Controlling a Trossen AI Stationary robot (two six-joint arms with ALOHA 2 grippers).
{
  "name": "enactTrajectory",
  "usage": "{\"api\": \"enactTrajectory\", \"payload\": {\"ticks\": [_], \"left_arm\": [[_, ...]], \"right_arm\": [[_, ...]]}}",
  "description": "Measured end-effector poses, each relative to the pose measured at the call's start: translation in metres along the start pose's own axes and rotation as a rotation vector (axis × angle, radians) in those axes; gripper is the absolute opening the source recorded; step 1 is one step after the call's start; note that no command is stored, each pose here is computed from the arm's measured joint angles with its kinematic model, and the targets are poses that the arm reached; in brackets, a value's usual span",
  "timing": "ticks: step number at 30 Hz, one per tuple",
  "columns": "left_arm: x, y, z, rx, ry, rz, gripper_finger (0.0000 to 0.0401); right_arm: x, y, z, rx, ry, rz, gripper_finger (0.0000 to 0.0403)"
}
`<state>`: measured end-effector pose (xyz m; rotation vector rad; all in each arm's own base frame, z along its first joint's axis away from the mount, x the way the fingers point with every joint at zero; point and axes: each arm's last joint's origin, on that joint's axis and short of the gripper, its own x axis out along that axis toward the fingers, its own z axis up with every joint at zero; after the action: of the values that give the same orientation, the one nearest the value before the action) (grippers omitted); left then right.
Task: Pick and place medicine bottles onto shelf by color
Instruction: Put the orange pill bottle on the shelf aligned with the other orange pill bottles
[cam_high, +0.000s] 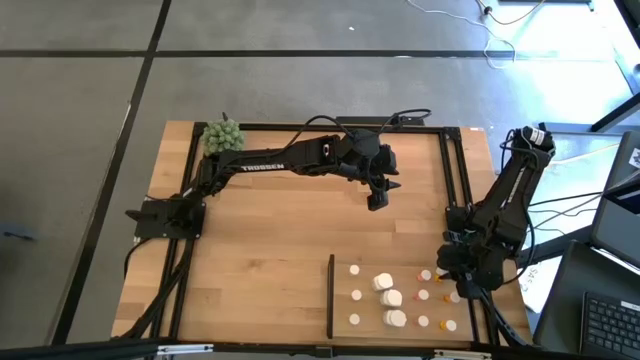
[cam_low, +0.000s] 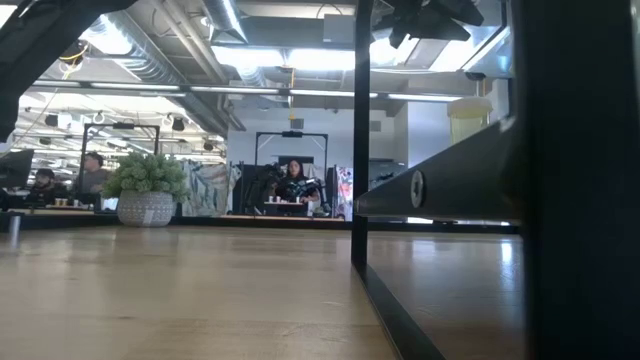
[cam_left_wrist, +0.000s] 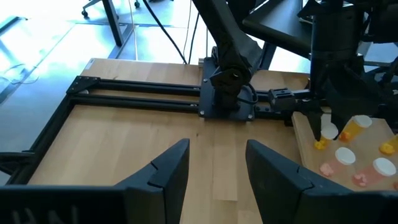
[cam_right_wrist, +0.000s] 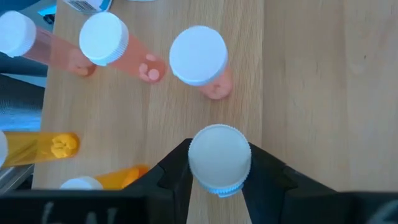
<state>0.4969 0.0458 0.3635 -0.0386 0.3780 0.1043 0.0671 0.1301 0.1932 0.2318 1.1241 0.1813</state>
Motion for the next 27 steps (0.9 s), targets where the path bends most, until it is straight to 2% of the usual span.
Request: {"api": "enactTrajectory", "payload": {"ticks": [4,12,27], "left_arm": [[0.0000,0.0000,0.0000,0.000,0.000,0.000,0.0151],[0.0000,0.0000,0.0000,0.000,0.000,0.000,0.0151],[0.0000,0.0000,0.0000,0.001,0.000,0.000,0.0151]], "right_arm": [[0.0027,-0.0033,-0.0031,-0.012,0.034,-0.026,0.0130],[0.0015,-0.0010,-0.0017,-0.007,0.029,-0.001,0.0143],[0.0011,0.0001,-0.0027,-0.005,0.070,0.027,0.0145]]}}
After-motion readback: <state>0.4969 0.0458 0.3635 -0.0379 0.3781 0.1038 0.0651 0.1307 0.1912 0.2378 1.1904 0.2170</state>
